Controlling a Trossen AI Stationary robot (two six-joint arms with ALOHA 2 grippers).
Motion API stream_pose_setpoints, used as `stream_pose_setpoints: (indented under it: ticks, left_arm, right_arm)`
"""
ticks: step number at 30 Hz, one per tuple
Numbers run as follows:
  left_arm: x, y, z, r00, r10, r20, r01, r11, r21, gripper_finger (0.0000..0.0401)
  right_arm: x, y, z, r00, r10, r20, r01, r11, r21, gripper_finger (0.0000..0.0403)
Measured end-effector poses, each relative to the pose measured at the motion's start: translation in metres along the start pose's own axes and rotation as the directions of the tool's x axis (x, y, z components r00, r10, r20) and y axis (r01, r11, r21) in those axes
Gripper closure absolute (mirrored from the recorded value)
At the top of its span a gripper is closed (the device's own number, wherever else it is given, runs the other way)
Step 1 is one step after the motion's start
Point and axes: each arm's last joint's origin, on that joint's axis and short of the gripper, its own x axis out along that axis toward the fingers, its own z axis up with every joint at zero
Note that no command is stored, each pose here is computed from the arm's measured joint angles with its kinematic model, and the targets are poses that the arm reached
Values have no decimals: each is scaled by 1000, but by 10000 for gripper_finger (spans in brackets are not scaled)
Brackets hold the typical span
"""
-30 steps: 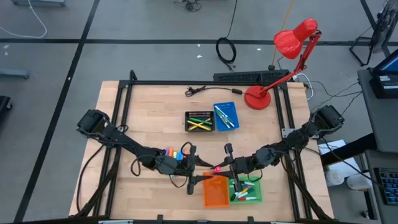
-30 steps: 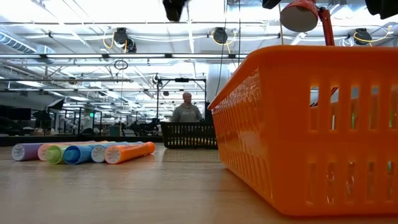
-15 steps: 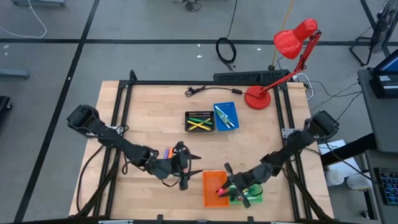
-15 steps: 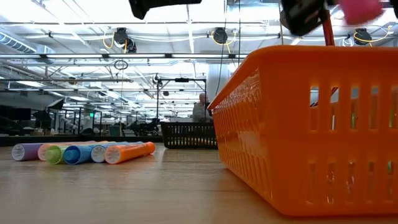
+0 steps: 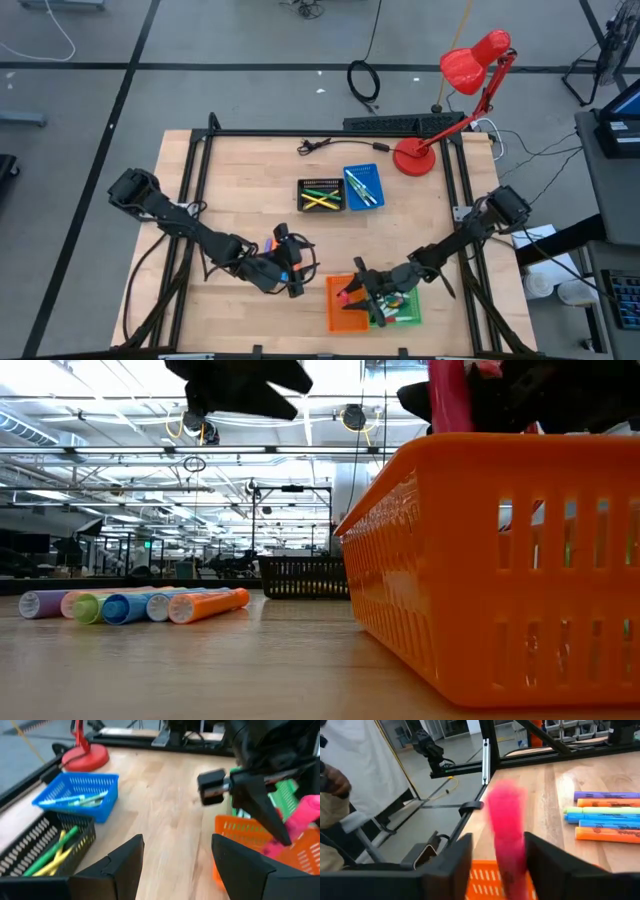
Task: Pick & Place Markers
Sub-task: Put the pink highlighter pen into the orange bin, then put the violet highlighter pen into the orange bin
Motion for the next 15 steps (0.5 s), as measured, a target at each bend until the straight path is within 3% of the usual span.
stream_pose_setpoints:
  ticks: [7,11,15]
  left_arm:
    - [0,1,-4,999,2,-39,-4,999,-42,162]
    - [-1,0,-5,999,-5,-41,4,999,-40,162]
    - [-1,0,-5,999,-7,-42,5,999,-37,162]
  right_arm:
    - [0,2,1,1000,11,12,-11,999,47,136]
    - [0,3,4,999,28,38,-30,999,34,110]
    - [-6,9,19,989,121,88,-122,993,-1,106]
